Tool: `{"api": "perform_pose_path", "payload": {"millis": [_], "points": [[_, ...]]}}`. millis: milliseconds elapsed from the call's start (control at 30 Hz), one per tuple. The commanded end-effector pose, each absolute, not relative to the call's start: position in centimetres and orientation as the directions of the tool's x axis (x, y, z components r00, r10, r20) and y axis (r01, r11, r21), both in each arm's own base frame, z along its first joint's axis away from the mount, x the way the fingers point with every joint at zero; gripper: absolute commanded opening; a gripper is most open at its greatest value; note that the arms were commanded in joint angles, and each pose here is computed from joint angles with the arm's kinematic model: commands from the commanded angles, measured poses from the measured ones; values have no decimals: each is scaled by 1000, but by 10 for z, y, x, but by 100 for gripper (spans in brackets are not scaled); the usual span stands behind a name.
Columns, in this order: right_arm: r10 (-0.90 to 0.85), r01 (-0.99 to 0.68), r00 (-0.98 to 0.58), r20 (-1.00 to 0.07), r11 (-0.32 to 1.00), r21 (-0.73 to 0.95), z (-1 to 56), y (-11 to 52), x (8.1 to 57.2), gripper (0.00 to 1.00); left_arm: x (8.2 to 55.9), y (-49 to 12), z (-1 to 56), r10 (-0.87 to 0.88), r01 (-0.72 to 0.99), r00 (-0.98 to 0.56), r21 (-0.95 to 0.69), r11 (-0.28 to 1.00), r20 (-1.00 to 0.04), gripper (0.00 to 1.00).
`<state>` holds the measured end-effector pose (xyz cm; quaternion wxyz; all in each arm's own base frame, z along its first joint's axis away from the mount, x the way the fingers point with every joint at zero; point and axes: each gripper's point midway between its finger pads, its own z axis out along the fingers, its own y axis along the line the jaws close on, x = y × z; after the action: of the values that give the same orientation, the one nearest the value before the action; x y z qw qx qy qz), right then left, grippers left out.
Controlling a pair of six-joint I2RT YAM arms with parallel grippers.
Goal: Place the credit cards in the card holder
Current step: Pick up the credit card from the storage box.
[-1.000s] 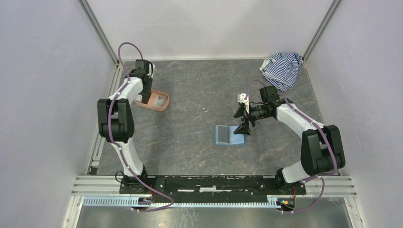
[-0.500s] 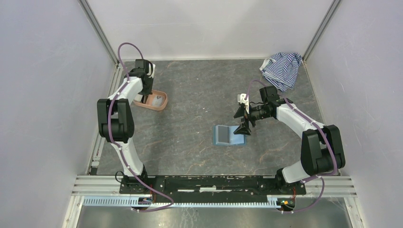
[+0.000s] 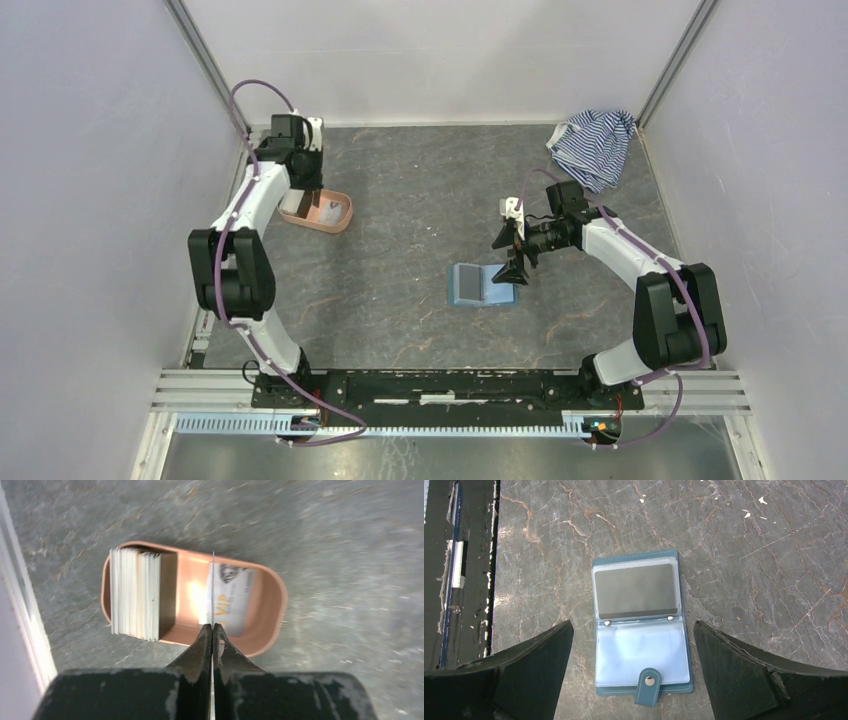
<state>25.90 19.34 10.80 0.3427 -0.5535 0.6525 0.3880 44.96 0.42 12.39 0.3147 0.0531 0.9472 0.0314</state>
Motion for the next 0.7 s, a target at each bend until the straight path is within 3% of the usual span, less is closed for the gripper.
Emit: {"api": "perform_pose_path", "payload": {"millis": [0,133,233,367,533,667], "points": [[-419,-997,-71,-905,60,51,131,197,264,98,443,-43,198,30,192,-667,-133,972,-745,2],[-393,-998,-31,-919,56,10,143,199,261,98,411,-94,237,-84,362,-585,-352,863,-807,2],[-361,-997,-3,-933,74,-25,155,200,258,98,376,-139,259,-228,500,-564,-548,670,-794,2],[-275,-994,-22,-961,111,-10,178,204,256,98,330,-194,282,-333,649,-501,-601,467,-799,2],[-72,-952,-304,-950,39,302,196,215,231,98,271,-265,267,-379,696,-539,-651,303,-753,2],[-71,-955,-283,-957,108,275,185,210,222,98,240,-300,253,-428,687,-587,-703,187,-687,2]]}}
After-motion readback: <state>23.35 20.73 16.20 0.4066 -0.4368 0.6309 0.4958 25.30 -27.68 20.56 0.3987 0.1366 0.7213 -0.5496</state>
